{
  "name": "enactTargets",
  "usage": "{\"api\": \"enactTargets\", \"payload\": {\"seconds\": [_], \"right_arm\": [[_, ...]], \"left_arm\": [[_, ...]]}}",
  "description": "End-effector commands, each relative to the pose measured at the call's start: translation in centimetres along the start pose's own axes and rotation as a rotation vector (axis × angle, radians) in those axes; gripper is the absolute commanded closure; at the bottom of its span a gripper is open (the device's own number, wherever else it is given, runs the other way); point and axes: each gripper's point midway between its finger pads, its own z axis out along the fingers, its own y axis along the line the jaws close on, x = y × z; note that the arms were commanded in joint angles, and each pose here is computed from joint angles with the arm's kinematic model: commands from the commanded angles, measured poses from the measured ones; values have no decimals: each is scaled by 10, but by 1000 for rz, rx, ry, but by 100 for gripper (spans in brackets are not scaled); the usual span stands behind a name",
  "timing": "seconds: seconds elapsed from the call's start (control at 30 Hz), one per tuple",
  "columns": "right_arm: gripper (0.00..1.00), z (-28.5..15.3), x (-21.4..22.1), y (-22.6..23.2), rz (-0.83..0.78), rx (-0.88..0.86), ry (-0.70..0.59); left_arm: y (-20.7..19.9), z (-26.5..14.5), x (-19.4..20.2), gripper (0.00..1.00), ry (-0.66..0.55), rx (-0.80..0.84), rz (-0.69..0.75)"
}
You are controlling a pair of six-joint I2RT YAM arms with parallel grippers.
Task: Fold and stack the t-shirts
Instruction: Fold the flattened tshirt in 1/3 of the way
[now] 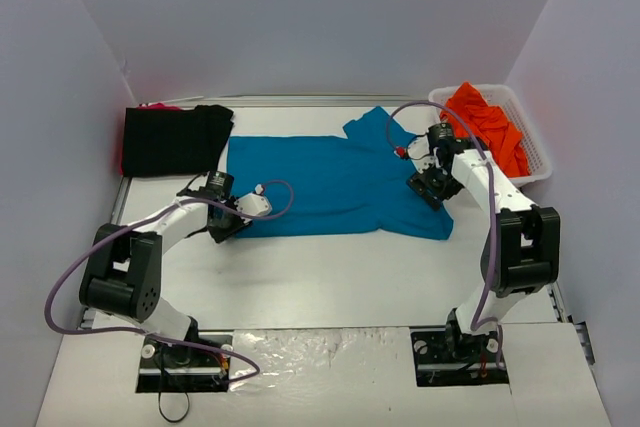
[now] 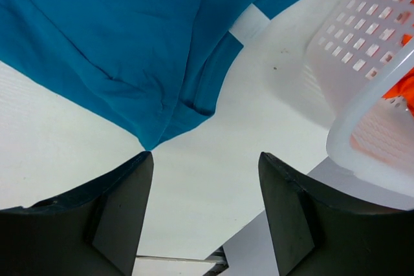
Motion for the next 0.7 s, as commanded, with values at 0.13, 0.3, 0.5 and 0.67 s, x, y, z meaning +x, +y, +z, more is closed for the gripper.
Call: {"api": "enactTargets", "payload": {"seconds": [0.13,0.3,0.5,0.67], "right_arm": [[38,-26,40,5,-1,-26,41],[37,-38,68,29,-25,-201,72],[37,-23,104,48,-15,-329,169],[37,-5,101,59,-21,-437,182]], "left_arm": [[5,6,-14,97,-33,-8,5],[4,4,-12,98,-29,-11,11],[1,0,-13,98,-33,-11,4],[-4,-1,-15,98,-39,-5,-4]]}}
